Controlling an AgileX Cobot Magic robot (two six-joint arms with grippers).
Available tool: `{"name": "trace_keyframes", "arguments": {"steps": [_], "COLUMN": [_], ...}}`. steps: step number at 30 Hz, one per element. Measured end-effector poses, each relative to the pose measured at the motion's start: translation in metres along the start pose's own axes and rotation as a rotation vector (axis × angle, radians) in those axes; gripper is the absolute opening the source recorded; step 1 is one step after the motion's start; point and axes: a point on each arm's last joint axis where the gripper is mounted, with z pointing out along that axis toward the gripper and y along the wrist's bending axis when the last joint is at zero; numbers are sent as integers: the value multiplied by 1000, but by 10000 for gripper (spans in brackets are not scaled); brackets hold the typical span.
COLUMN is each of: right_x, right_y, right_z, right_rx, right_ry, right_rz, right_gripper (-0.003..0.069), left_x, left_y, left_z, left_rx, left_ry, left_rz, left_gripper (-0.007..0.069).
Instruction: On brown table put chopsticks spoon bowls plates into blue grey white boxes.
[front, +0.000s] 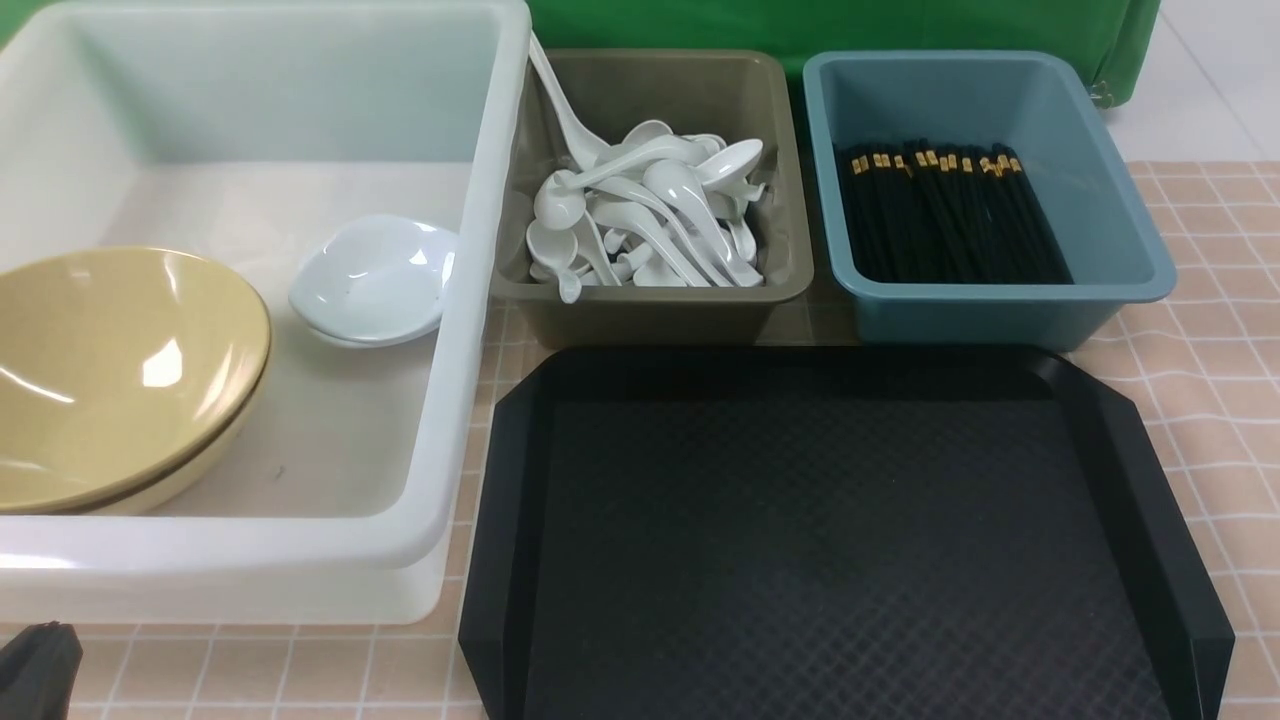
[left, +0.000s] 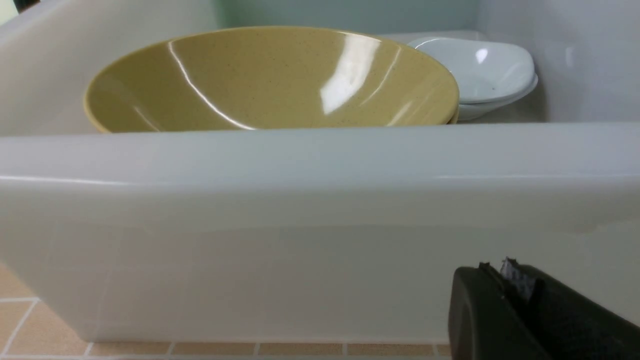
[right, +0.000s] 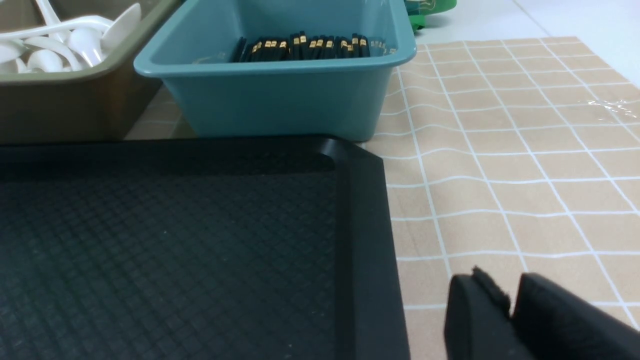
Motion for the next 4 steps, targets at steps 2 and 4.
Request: {"name": "trace_keyframes", "arguments": {"steps": [2, 4], "right_x": [0, 0], "right_y": [0, 0], "right_z": [0, 0], "right_rx": [0, 0], "right_ry": [0, 0], "right_rz": [0, 0], "right_gripper": [162, 163], "left_x": [0, 0], "left_y": [0, 0], "left_z": [0, 0], "left_rx": [0, 0], "left_ry": [0, 0], "left_rz": [0, 0], "left_gripper": [4, 4]}}
